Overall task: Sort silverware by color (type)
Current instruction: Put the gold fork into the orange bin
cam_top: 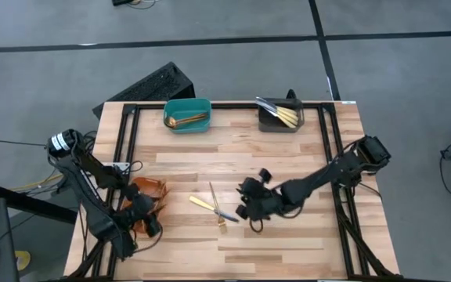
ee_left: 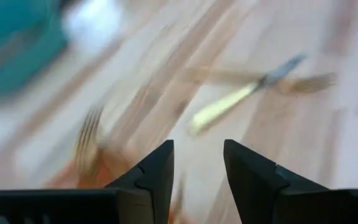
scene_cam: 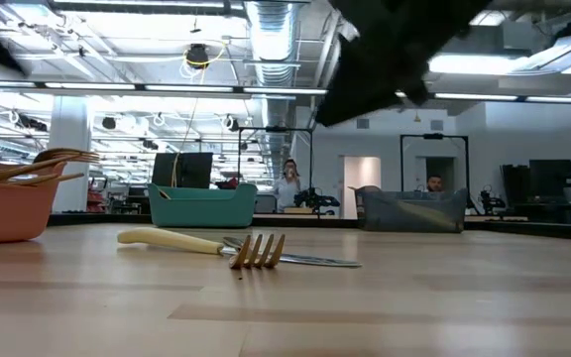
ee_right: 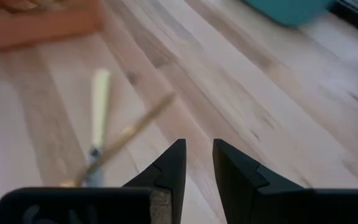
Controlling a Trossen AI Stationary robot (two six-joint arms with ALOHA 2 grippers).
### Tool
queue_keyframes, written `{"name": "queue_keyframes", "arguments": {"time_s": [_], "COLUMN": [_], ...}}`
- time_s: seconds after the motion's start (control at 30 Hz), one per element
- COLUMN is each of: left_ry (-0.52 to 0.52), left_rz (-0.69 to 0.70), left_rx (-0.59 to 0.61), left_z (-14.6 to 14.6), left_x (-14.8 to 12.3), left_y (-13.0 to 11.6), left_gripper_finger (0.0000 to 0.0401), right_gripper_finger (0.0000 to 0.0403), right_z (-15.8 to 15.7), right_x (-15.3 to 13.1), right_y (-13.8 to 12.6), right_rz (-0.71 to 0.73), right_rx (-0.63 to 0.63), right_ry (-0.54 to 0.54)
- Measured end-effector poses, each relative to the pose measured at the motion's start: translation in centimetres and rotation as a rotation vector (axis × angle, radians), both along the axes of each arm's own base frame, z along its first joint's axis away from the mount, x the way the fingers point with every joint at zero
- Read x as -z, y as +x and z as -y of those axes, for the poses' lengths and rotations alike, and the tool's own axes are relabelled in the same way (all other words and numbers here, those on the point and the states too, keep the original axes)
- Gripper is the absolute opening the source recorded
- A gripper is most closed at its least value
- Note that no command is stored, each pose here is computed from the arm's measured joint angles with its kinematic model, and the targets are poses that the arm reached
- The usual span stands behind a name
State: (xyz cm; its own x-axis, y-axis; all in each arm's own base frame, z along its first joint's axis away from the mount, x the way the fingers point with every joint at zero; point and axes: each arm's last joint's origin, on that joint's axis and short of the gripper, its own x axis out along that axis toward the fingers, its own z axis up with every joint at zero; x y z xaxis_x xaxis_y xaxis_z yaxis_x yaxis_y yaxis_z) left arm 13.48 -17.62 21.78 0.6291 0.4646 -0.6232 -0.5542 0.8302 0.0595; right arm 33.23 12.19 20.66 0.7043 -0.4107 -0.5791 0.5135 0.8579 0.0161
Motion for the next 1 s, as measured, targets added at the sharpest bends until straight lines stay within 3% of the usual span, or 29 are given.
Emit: {"name": "queue_keyframes", "arguments": {"time_s": [0.17,0.4,0.5,0.6,0.7,0.8,1.0], "left_ry": [0.203,0.325,0.294,0.215,0.213,0.252,0.194], "left_rz": [0.125,-0.041,-0.100,-0.042,0.019,-0.001,0.028], "left_rx": [0.181,0.274,0.387,0.629,0.834,0.898,1.073], "left_z": [1.1,-1.4,-3.4,-5.5,-7.4,-9.1,-11.1], "left_x": [-1.3,1.1,2.1,2.6,2.8,2.9,3.5], "left_y": [1.8,6.3,9.1,12.0,13.7,14.3,15.4], "left_gripper_finger": [0.0128,0.0128,0.0128,0.0128,0.0128,0.0128,0.0128], "right_gripper_finger": [0.0108,0.0108,0.0108,0.0108,0.0107,0.0107,0.0107], "right_z": [0.3,0.0,-0.3,-0.4,-0.6,-1.2,-2.6], "right_x": [-0.8,-0.7,-1.0,-1.6,-1.9,-2.2,-1.8], "right_y": [1.0,0.5,-0.7,-2.1,-3.5,-4.7,-6.0], "right_rz": [0.073,0.008,-0.066,-0.128,-0.188,-0.217,-0.263], "right_rx": [-0.043,-0.095,-0.134,-0.138,-0.135,-0.125,-0.147], "right_ry": [-0.014,-0.066,-0.074,-0.053,-0.021,0.016,0.012]}}
